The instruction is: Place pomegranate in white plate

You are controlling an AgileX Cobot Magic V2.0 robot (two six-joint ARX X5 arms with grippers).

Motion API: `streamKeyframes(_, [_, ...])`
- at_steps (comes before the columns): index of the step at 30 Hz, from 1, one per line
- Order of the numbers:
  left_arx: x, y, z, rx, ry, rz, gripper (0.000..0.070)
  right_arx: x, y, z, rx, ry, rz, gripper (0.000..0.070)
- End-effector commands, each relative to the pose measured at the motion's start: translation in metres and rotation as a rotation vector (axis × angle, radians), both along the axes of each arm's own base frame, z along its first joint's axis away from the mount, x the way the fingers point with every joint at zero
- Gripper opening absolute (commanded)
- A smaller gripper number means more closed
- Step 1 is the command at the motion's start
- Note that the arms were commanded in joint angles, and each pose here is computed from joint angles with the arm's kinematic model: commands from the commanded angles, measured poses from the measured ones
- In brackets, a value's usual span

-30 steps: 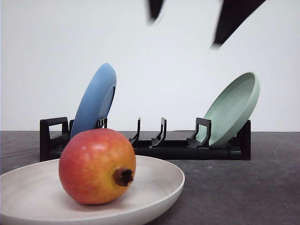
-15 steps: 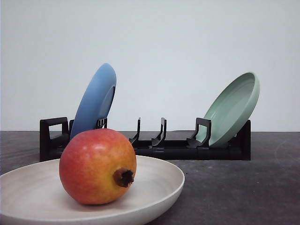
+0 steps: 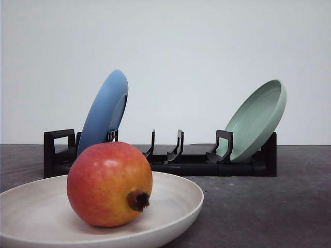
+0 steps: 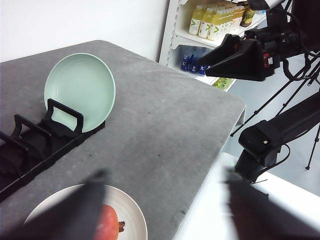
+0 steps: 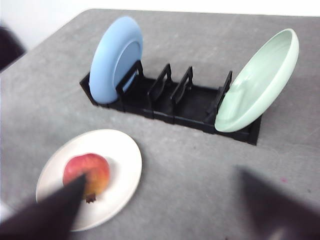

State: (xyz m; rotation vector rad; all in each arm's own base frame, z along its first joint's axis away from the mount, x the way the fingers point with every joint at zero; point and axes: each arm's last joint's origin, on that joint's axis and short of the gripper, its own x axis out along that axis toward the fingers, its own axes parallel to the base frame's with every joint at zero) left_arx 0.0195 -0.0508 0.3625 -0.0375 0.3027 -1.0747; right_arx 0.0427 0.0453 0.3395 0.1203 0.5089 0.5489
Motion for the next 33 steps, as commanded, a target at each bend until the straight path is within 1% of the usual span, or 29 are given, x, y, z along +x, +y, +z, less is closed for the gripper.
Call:
streamKeyframes(1, [-0.001, 0.001, 0.006, -0.039, 0.003, -0.014, 0.0, 0.0, 0.0, 0.002, -0.005, -0.013, 0.005, 0.002])
streamKeyframes(2, [-0.001, 0.001, 0.007, -0.045, 0.004, -0.014, 0.0, 0.0, 0.0, 0.002, -0.006, -0.015, 0.003, 0.0])
streamKeyframes(6, [-0.001, 0.001, 0.008, -0.061, 0.002, -0.013, 0.0, 0.0, 0.0, 0.003, -0.006, -0.017, 0.001, 0.0])
streamKeyframes(20, [-0.001, 0.001, 0.008, -0.061, 0.003, -0.013, 0.0, 0.0, 0.0, 0.003, -0.008, -0.021, -0.007, 0.0])
streamKeyframes(21, [-0.001, 0.001, 0.008, -0.073, -0.001, -0.011, 0.0, 0.0, 0.0, 0.003, -0.007, -0.02, -0.007, 0.0])
streamKeyframes(24, [0.001, 0.002, 0.003, -0.102, -0.011, 0.03, 0.0, 0.0, 0.0, 0.003, -0.008, -0.021, -0.007, 0.0])
streamKeyframes(26, [0.005, 0.0, -0.003, -0.096, -0.011, 0.076, 0.0, 0.0, 0.0, 0.003, -0.008, -0.02, -0.007, 0.0])
streamKeyframes(27, [0.008, 0.0, -0.008, -0.088, -0.011, 0.117, 0.0, 0.0, 0.0, 0.003, -0.008, -0.02, -0.007, 0.0])
streamKeyframes(29, [0.015, 0.0, -0.017, -0.046, -0.085, 0.207, 0.0, 0.0, 0.0, 0.003, -0.008, -0.02, -0.007, 0.0])
streamKeyframes(31, [0.023, 0.002, -0.027, -0.063, -0.137, 0.328, 0.0, 0.0, 0.0, 0.003, -0.008, -0.02, -0.007, 0.0])
streamKeyframes(33, [0.03, 0.006, -0.037, -0.106, -0.174, 0.452, 0.0, 0.0, 0.0, 0.003, -0.007, -0.02, -0.007, 0.0])
